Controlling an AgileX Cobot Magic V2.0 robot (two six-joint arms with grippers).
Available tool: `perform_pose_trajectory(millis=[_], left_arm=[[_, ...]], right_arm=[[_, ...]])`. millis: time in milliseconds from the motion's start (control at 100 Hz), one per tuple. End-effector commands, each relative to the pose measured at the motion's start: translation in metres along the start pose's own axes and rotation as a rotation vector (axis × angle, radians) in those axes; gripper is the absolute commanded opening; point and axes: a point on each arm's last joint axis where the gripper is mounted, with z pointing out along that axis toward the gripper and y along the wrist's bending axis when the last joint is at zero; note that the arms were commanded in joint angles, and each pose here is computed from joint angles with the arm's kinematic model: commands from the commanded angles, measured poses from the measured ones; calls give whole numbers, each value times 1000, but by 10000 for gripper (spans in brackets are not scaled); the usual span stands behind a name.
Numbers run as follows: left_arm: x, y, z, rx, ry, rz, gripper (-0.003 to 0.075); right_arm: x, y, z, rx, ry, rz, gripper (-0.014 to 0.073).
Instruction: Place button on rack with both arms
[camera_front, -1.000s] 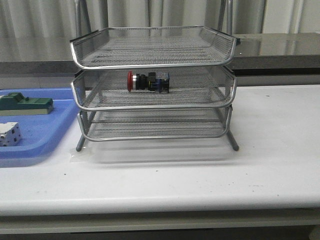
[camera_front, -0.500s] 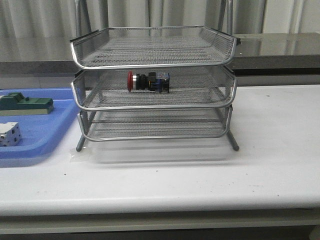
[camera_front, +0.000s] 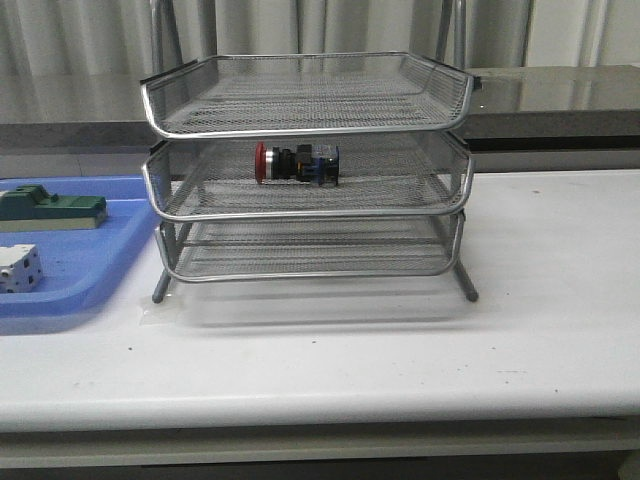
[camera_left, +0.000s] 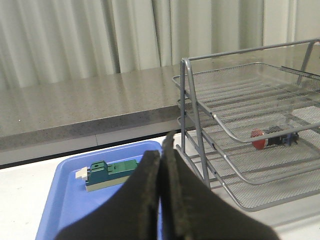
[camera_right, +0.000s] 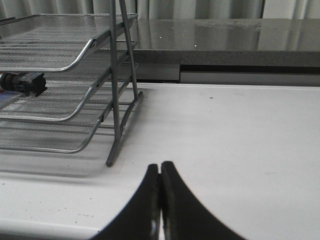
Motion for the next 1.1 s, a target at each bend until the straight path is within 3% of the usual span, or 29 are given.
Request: perform_pose_trajectory(millis=[0,780,1090], left_arm=[[-15,3,-1,-29,-89,-22,-20],[-12,6,1,-63,-107,-38,-20],[11,11,8,-119,-152,-17,-20]], right_arm=[[-8,0,-2,-3,-102,1,-69],[-8,0,-2,-3,-102,1,-69],[-8,0,-2,-3,-102,1,-69]])
